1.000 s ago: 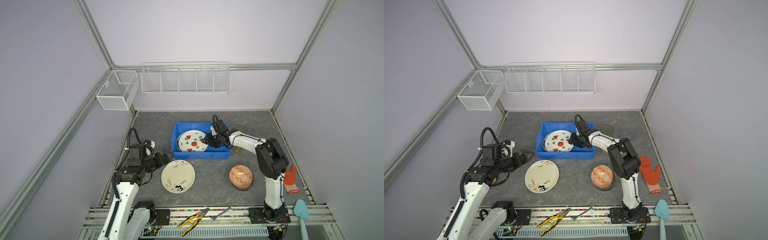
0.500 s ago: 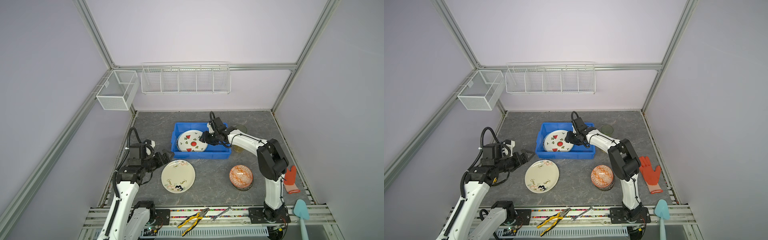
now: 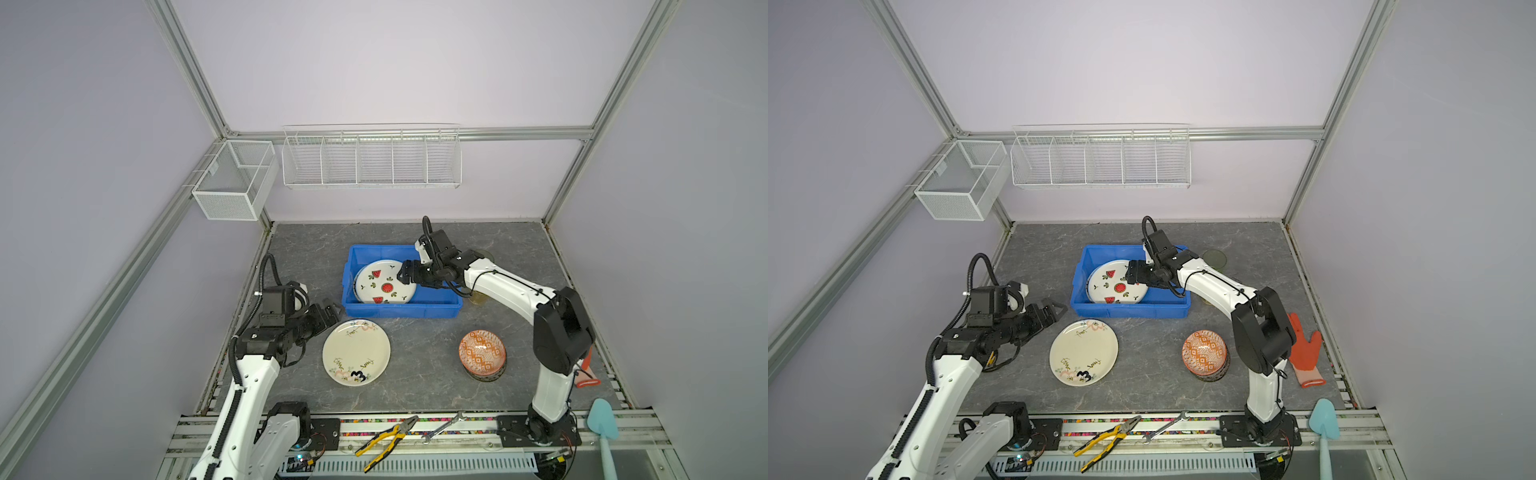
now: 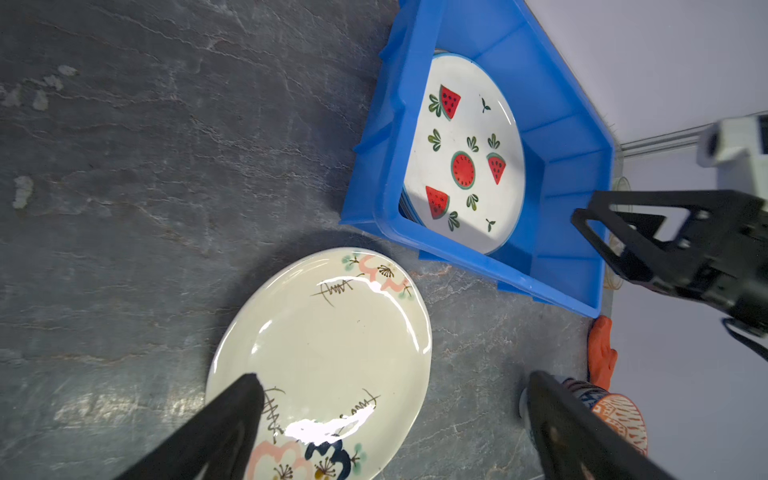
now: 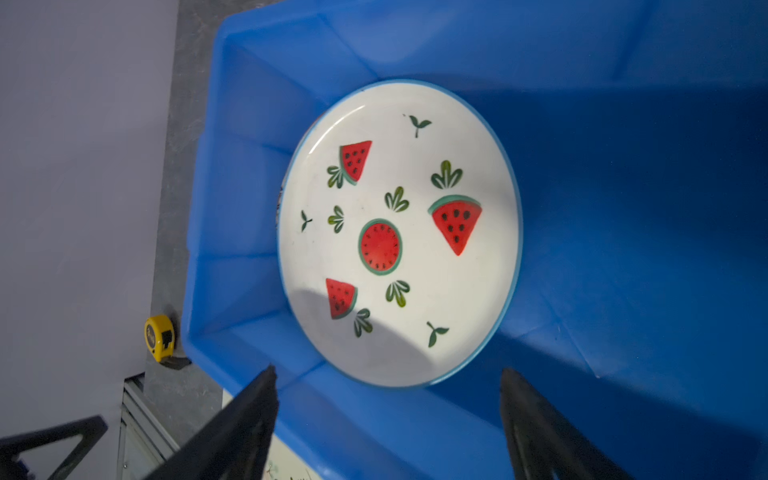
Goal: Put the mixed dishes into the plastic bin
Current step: 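Lift the right gripper out of the bin while the left gripper lowers, then move the left and right grippers to opposite rims of the calligraphy plate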
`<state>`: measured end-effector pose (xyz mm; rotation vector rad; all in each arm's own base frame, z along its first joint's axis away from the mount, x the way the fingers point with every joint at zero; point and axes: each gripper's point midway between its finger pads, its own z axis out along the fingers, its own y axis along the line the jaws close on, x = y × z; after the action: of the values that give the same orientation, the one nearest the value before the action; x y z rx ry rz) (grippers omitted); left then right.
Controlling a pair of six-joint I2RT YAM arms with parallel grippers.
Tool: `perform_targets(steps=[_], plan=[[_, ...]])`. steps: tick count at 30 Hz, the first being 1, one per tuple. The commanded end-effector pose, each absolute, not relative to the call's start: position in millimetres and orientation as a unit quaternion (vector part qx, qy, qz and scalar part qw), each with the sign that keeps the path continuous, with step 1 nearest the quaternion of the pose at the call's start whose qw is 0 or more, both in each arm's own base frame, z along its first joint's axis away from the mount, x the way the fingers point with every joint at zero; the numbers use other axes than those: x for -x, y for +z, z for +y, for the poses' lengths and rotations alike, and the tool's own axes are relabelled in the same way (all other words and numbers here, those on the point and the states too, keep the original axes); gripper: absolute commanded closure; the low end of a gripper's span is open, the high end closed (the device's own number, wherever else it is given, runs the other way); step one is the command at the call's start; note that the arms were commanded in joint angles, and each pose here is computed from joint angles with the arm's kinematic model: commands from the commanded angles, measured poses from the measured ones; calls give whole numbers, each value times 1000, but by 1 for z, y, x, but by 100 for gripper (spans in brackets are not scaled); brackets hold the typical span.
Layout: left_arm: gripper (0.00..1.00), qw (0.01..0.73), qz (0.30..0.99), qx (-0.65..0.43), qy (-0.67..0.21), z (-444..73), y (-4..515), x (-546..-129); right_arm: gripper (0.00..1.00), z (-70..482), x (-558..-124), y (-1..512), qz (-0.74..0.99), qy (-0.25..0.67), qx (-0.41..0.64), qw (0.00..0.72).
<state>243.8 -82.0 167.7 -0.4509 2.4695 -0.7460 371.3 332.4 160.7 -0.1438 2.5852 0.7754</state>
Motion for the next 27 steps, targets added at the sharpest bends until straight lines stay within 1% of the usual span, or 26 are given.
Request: perform_targets(steps=[1, 2, 7, 14, 16, 20, 27], plan=[[1, 238, 923, 196, -231, -67, 151, -241, 7, 325, -343, 179, 933, 268, 85, 226], [1, 234, 926, 204, -217, -63, 147, -241, 12, 324, -338, 182, 932, 269, 88, 226], [1, 220, 932, 242, -154, -41, 136, -239, 12, 323, -298, 192, 929, 272, 110, 224], [1, 193, 932, 282, -118, -29, 120, -231, 12, 328, -245, 186, 929, 278, 128, 209], [1, 182, 931, 292, -124, -32, 113, -227, 12, 331, -233, 184, 927, 286, 124, 207], [1, 169, 922, 299, -180, -50, 102, -225, 12, 340, -213, 172, 923, 309, 108, 200], [2, 177, 914, 302, -206, -56, 90, -220, 12, 358, -190, 139, 925, 326, 89, 174]])
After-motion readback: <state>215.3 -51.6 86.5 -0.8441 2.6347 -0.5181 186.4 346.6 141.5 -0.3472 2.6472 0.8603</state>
